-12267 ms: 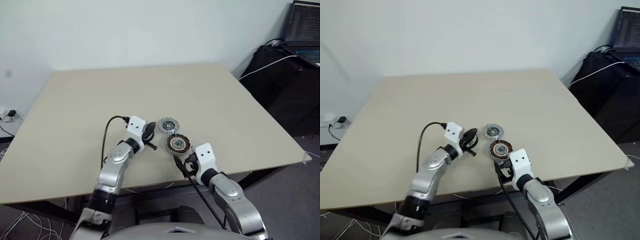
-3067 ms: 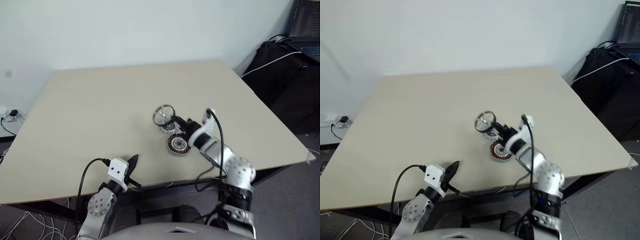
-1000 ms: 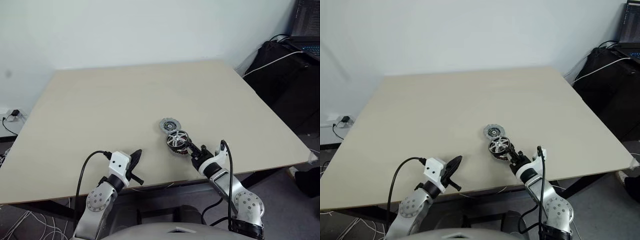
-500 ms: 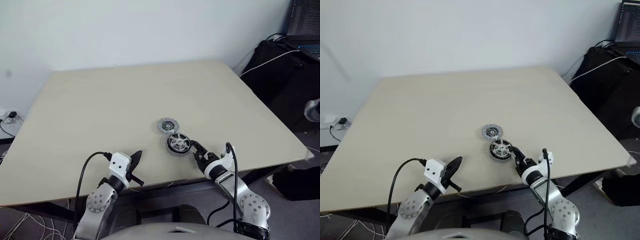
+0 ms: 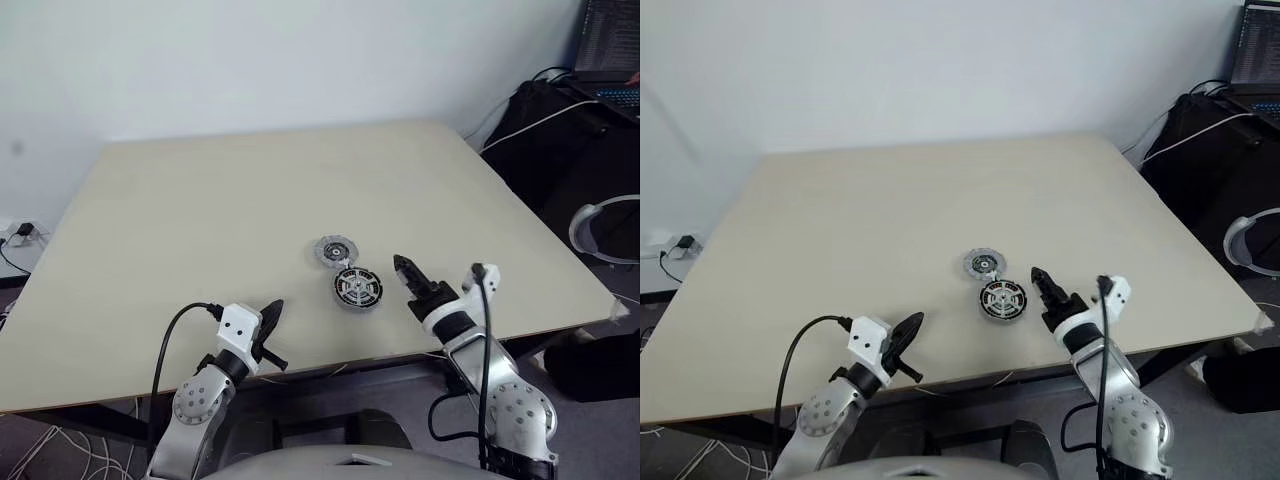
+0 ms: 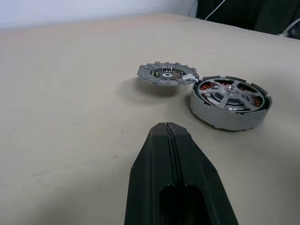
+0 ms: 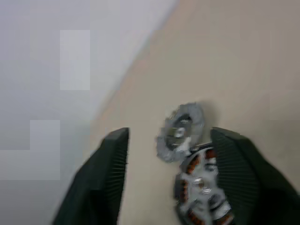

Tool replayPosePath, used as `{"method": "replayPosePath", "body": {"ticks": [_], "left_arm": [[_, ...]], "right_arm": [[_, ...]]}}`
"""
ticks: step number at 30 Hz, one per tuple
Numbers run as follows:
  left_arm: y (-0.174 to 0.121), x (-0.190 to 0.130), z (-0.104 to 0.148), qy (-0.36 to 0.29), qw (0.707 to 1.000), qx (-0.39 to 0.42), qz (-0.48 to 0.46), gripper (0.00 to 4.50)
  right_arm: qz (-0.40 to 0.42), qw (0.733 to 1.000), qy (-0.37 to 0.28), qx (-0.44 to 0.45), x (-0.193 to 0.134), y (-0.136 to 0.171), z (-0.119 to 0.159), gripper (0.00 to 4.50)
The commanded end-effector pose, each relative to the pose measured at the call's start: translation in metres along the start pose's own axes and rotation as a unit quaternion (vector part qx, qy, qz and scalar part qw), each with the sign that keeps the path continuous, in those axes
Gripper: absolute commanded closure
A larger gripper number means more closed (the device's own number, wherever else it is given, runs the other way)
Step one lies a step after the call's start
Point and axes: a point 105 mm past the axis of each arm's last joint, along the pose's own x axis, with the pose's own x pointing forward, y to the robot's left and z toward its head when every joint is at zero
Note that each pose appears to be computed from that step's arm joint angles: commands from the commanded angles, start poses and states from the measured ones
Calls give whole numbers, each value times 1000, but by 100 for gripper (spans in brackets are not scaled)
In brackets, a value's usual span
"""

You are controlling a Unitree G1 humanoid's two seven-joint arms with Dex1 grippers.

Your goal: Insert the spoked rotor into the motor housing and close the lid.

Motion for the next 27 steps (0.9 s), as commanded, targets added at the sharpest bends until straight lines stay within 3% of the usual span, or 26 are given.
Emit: {"method": "replayPosePath", "body": {"ticks": [1, 4, 7, 14, 21, 27], "left_arm": [[0, 4, 12, -29, 1000, 10, -5, 450], [0, 5, 11, -30, 999, 10, -6, 450], [1, 4, 9, -30, 999, 11, -4, 450], [5, -2, 7, -29, 999, 11, 10, 450], [3, -3, 8, -30, 999, 9, 14, 450], [1, -2, 5, -28, 1000, 8, 8, 450]], "right_arm": [[-12, 972, 62, -228, 16, 6, -25, 269], [-13, 923, 113, -368, 31, -1, -52, 368], [-1, 913, 121, -389, 47, 2, -61, 448], [4, 913, 101, -396, 67, 9, -50, 448], [14, 913, 108, -393, 60, 10, -49, 448], [20, 923, 73, -377, 65, 21, -39, 448]]}}
